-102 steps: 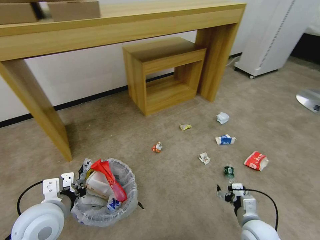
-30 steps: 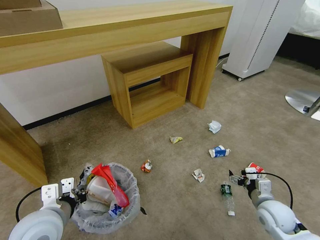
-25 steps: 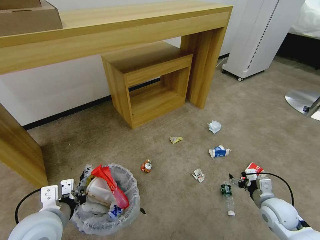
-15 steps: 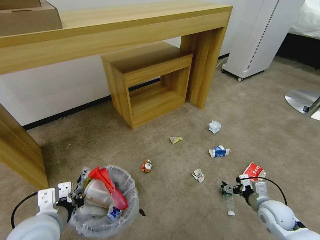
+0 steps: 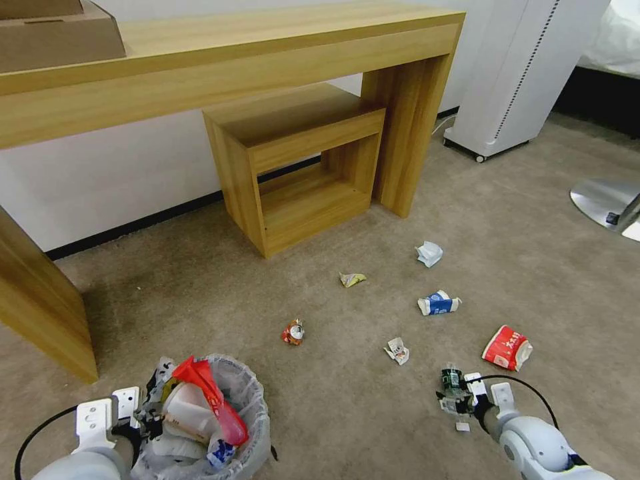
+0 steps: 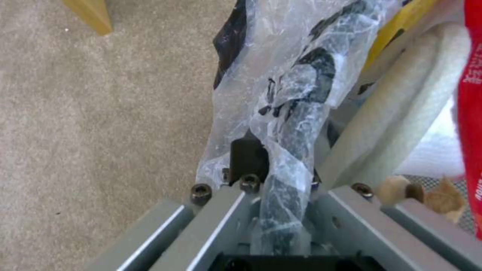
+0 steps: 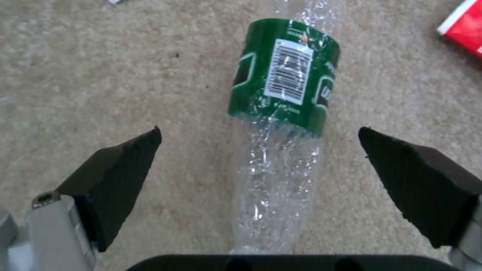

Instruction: Pick up the trash bin and place the garbage on the floor into it.

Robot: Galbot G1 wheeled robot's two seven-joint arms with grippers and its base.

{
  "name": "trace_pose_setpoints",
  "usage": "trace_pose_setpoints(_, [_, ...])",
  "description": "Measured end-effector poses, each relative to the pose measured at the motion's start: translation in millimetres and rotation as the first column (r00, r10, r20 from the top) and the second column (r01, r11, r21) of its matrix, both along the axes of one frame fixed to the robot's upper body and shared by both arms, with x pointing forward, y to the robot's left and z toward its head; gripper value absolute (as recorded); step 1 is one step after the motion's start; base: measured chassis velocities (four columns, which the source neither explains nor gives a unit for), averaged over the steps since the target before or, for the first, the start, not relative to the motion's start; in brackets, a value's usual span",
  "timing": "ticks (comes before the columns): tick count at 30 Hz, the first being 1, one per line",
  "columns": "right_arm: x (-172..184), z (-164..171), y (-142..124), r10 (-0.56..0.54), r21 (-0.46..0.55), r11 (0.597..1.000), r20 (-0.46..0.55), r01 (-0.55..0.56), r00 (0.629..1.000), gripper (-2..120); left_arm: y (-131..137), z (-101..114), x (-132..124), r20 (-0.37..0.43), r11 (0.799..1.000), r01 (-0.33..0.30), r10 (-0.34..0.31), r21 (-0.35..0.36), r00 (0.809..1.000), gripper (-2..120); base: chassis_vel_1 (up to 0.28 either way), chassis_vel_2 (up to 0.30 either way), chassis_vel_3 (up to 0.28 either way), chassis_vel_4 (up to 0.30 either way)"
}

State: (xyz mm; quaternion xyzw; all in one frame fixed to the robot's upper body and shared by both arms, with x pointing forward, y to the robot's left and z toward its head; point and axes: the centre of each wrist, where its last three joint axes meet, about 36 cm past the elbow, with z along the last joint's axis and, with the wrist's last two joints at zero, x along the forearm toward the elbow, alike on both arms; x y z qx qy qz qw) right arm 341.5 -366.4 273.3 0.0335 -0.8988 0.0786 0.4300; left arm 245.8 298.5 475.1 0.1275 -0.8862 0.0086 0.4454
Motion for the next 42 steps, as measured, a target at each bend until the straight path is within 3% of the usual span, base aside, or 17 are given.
trace_pose_setpoints(15, [9,-15,-9,-0.038,-0.036,0.999,0.013,0.039,0.999,100,2,-2,3,0.000,1.000,0.005,-0.005,0.008,1.000,0,0.000,0.000,0.000,0.000])
trace_pose_setpoints(29, [19,-31,6,-0.026,-0.045,0.999,0.013,0.026,1.000,100,3,-6,-3,0.006,1.000,0.004,-0.004,0.017,1.000,0,0.000,0.000,0.000,0.000])
trace_pose_setpoints(42, [14,-46,5,-0.025,-0.071,0.997,-0.005,0.024,1.000,100,-1,-8,-8,0.013,1.000,-0.004,0.004,0.023,1.000,0,0.000,0.000,0.000,0.000])
